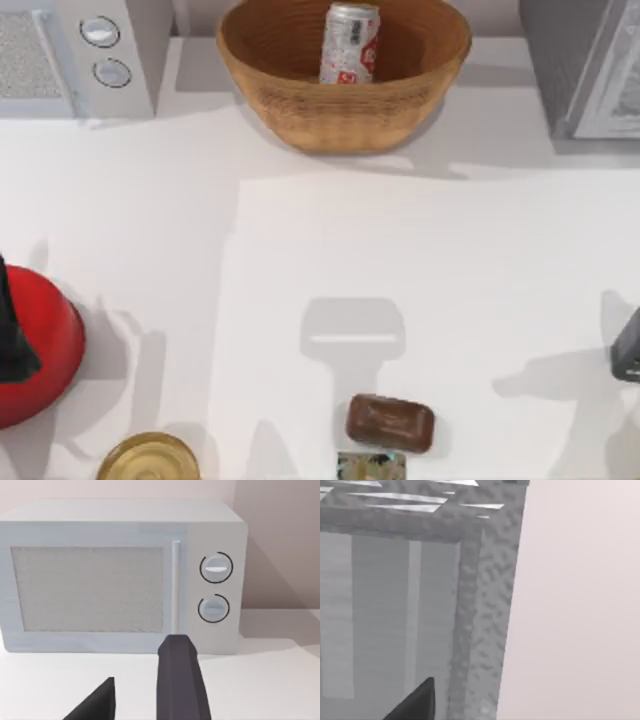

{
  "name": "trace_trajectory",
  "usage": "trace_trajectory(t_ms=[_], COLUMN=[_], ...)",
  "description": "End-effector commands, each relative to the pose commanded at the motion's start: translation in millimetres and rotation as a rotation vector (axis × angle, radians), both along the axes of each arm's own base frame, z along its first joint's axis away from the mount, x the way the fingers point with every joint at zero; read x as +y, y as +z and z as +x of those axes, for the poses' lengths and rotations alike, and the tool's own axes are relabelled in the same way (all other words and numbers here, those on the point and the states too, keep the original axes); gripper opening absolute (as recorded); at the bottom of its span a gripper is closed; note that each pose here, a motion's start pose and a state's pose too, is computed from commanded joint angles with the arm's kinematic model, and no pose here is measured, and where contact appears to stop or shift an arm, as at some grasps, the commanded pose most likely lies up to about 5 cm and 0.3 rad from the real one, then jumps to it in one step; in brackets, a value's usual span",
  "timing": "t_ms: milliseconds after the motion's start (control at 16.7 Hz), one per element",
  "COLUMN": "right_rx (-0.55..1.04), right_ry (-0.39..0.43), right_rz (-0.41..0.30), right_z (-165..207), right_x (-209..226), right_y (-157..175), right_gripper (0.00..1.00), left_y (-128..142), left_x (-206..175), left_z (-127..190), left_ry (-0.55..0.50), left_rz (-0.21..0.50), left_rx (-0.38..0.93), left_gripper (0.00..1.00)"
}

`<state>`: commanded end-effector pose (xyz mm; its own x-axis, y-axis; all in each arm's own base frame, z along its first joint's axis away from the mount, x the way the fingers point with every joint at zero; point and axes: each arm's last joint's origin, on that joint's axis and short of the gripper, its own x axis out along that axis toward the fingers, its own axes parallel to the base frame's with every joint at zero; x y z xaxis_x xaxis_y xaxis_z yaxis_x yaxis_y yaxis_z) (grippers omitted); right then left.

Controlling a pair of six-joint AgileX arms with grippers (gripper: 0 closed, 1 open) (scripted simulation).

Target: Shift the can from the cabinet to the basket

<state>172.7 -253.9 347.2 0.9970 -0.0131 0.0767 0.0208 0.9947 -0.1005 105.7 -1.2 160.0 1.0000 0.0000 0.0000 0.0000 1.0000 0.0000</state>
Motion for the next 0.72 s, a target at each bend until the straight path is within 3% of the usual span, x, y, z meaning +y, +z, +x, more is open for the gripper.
trace_trajectory(t_ms=[180, 360, 720], right_rx=[0.0, 0.017, 0.069], right_ry=[0.002, 0.007, 0.019], right_rz=[-0.001, 0.022, 0.091], right_z=[-6, -15, -19], right_x=[12, 34, 53], right_y=[77, 131, 164], right_gripper=[1.0, 1.0, 1.0], left_y=[0, 0, 0], left_x=[0, 0, 0], left_z=[0, 0, 0], left_ry=[0.0, 0.0, 0.0], left_rz=[0.0, 0.0, 0.0], left_rx=[0.0, 0.0, 0.0], left_gripper=[1.0, 1.0, 1.0])
